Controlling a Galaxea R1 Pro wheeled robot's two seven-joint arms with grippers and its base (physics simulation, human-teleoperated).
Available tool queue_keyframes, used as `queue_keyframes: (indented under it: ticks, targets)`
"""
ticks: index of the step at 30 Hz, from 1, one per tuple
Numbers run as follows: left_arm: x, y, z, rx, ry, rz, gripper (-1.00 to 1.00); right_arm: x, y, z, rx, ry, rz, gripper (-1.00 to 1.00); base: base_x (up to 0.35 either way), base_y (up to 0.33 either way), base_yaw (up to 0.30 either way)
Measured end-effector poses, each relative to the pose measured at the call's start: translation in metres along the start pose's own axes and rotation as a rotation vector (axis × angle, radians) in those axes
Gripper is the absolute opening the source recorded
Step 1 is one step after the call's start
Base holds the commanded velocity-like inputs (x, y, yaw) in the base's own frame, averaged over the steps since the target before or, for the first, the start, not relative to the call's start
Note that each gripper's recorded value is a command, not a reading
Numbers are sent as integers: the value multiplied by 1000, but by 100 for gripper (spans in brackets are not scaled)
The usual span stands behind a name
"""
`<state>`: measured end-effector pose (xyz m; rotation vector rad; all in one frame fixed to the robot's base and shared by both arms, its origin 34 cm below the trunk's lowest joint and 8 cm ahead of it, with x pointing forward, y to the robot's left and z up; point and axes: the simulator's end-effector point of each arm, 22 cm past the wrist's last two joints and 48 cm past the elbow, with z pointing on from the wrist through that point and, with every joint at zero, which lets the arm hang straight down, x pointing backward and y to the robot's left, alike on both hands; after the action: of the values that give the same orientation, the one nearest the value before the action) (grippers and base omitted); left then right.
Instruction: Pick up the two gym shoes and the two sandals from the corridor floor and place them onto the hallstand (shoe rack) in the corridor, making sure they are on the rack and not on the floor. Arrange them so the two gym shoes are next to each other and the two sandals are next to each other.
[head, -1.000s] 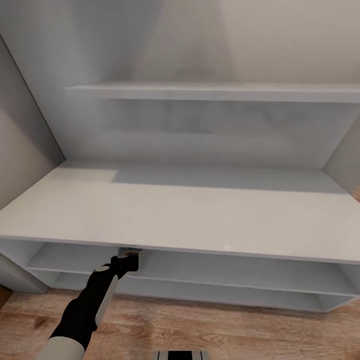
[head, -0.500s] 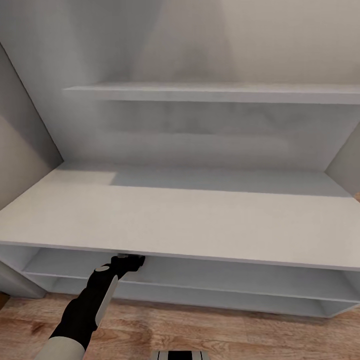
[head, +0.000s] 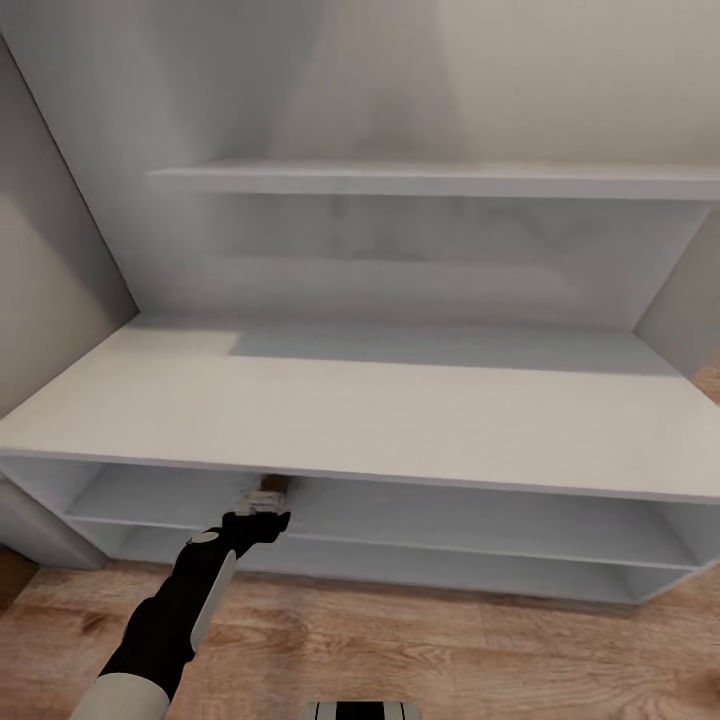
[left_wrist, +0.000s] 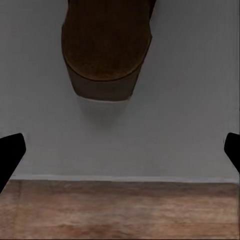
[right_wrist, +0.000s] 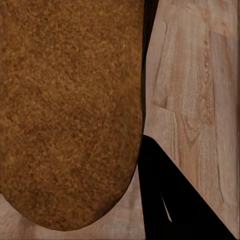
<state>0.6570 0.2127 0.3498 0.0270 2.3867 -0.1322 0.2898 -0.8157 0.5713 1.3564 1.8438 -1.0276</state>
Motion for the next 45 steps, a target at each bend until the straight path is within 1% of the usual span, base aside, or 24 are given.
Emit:
queue_keyframes:
  ticks: [14,16,17,23,24,26,29,31,33,34,35,41,45]
  targets:
    - [0,0,0,0,-1,0,100,0,0,0,1,0,1,-100,-338,0,0]
    - [-2,0,0,0,-8,0,100,0,-1,0,2,-1,1,-100,-339,0,0]
    - [-9,0,0,0,-43,2,100,-1,-1,0,2,-3,2,-100,-339,0,0]
    - [-13,0,-1,0,-57,2,100,0,0,0,0,-3,3,-100,-338,0,0]
    - [-19,0,-2,1,-70,3,100,-1,-1,-1,3,-5,2,-100,-323,0,0]
    - [-21,-1,-3,1,-75,3,100,-3,-2,-2,4,-10,3,-100,-310,0,0]
    - [-22,-1,-4,1,-78,4,100,-9,-3,-5,7,-24,5,-100,-292,0,0]
    - [-26,0,-4,1,-96,5,100,-16,-4,-8,9,-43,7,-100,-250,0,0]
    - [-27,3,-4,-3,-100,8,100,-18,-4,-9,9,-48,7,-100,-234,0,0]
    - [-28,10,-5,-12,-102,14,100,-20,-4,-10,9,-51,7,-100,-227,0,0]
    - [-28,11,-5,-13,-103,15,100,-20,-4,-10,9,-52,7,-100,-226,0,0]
    - [-28,13,-5,-15,-103,16,100,-20,-4,-10,9,-53,7,-100,-226,9,0]
    - [-28,13,-5,-15,-102,15,100,-20,-5,-10,9,-53,7,-100,-171,175,0]
